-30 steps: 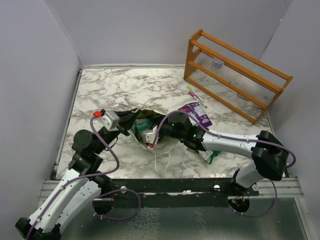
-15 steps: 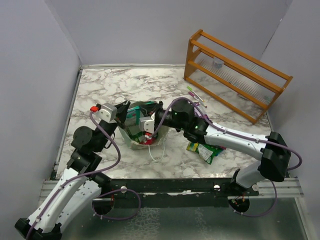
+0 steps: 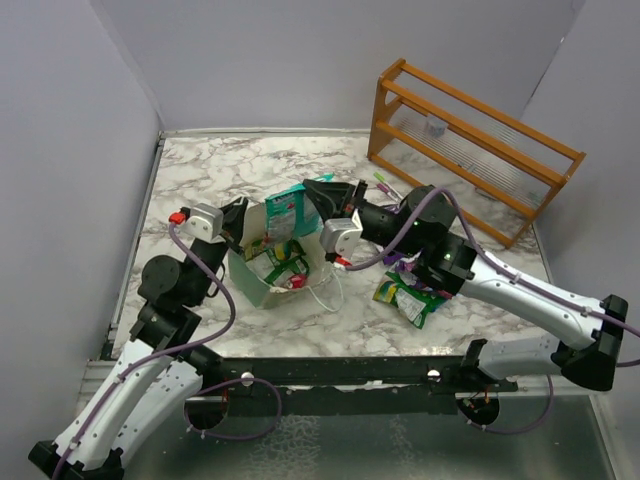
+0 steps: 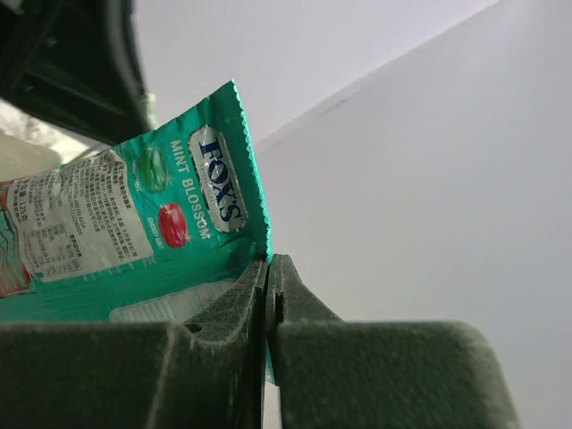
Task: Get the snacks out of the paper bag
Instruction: Take out the snack from the paper bag, then place the snack at the center of the board.
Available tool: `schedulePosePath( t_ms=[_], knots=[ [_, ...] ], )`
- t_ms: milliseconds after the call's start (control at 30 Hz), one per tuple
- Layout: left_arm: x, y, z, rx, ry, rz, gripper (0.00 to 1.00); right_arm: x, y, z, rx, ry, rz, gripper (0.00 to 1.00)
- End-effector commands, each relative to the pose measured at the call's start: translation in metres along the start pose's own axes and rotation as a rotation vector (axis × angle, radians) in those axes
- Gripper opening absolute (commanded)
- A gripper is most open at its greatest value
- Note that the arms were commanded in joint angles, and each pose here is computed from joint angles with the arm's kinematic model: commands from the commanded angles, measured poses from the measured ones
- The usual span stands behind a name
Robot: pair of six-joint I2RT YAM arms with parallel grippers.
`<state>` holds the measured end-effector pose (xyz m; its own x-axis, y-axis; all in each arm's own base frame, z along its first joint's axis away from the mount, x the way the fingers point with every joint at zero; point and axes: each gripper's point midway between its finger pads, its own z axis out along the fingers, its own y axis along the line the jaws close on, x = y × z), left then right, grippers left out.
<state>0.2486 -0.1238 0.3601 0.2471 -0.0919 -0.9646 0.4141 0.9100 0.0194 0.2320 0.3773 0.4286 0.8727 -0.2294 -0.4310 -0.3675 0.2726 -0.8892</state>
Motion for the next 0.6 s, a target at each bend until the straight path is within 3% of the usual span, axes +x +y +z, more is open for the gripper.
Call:
schedulePosePath(
  t_ms=[0, 333, 567],
  knots=[
    [-0.005, 0.013, 0.001, -0.072, -0.012, 0.007, 0.00, -0.008, -0.061, -0.032, 0.174, 0.077, 0.005, 0.01],
    [-0.009, 0.048, -0.010, -0.265, 0.020, 0.036, 0.00, 0.020, -0.112, -0.113, 0.406, 0.405, 0.166, 0.01],
    [-0.038, 0.061, -0.014, -0.320, -0.024, 0.102, 0.00, 0.068, -0.055, -0.149, 0.435, 0.643, 0.385, 0.01]
  ],
)
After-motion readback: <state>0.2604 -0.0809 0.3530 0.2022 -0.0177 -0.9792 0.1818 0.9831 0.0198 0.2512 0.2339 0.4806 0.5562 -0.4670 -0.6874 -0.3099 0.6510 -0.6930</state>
